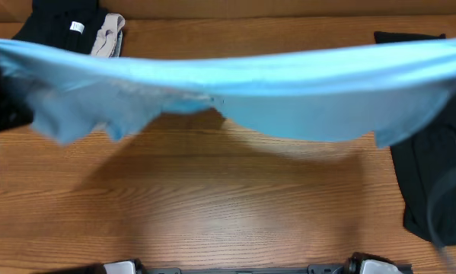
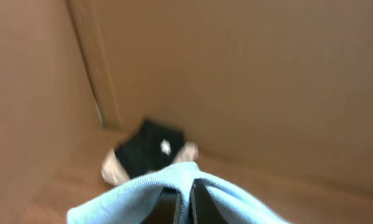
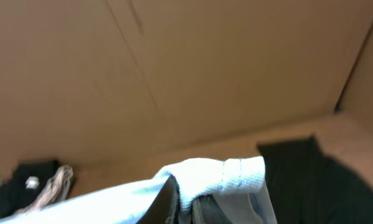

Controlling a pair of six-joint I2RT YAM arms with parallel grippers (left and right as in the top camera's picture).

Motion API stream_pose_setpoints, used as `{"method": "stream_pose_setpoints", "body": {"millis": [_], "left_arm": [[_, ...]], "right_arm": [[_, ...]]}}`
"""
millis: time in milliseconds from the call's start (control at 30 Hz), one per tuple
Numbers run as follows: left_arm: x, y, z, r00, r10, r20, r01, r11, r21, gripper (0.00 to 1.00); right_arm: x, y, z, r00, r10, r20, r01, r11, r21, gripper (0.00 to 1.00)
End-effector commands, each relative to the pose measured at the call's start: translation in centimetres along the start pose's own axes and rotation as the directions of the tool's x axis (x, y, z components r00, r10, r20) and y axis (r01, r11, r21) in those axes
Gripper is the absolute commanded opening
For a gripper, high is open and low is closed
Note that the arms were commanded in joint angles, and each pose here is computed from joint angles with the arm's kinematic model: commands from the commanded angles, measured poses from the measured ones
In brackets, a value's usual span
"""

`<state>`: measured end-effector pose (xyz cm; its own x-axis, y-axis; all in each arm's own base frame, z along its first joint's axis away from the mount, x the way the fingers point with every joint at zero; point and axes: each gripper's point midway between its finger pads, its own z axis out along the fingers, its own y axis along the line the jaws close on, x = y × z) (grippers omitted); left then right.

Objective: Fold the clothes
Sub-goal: 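Lift the hem with both grippers and swing the shirt up and away, then lower the shirt flat onto the table with both grippers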

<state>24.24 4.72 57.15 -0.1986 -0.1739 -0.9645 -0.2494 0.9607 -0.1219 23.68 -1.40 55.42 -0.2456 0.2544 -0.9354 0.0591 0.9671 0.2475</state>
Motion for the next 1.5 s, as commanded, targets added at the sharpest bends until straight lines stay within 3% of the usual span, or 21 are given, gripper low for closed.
{"method": "stream_pose_setpoints", "body": {"millis": [0,200,467,667,900,1067,1233,1333,1467], "left_arm": [[-2.1,1.6,-1.6,0.994,0.004,0.106,0.004,0.997,-0.083,0.04],[-3.2,1.1,2.0,0.994,0.004,0.112,0.006,0.996,-0.085,0.04],[-4.0,-0.2,14.6,0.994,0.004,0.106,0.005,0.996,-0.085,0.04],[-5.4,-1.4,21.5,0.98,-0.032,0.195,0.041,0.998,-0.042,0.04],[-10.9,-2.2,17.5,0.915,-0.053,0.4,0.052,0.999,0.013,0.04],[-12.4,-2.5,14.6,0.894,-0.038,0.447,0.025,0.999,0.035,0.04],[-8.1,-2.8,17.9,0.959,-0.011,0.282,0.001,0.999,0.036,0.04],[-1.6,-2.9,22.1,0.999,0.017,0.039,-0.019,0.999,0.043,0.04],[6.8,-3.9,26.4,0.966,0.039,-0.255,-0.011,0.994,0.108,0.04]], "right_arm": [[-1.6,-0.9,-2.5,0.995,-0.021,0.101,0.012,0.997,0.081,0.1],[-2.6,-1.5,1.1,0.995,-0.019,0.093,0.011,0.997,0.082,0.05],[-2.7,-3.1,14.3,1.0,-0.001,-0.005,0.001,0.999,0.032,0.04],[-4.8,-3.4,20.7,0.997,-0.012,0.082,0.014,1.0,-0.02,0.04],[-11.6,-0.6,15.5,0.94,-0.017,0.341,0.05,0.995,-0.088,0.04],[-11.7,-0.6,15.2,0.939,-0.017,0.343,0.05,0.995,-0.087,0.04],[-6.8,-2.8,21.0,0.989,0.014,0.149,-0.006,0.999,-0.052,0.04],[-1.9,-4.9,25.7,0.999,0.049,-0.024,-0.049,0.999,-0.01,0.04],[4.3,-7.1,30.1,0.972,0.091,-0.219,-0.084,0.996,0.042,0.04]]}}
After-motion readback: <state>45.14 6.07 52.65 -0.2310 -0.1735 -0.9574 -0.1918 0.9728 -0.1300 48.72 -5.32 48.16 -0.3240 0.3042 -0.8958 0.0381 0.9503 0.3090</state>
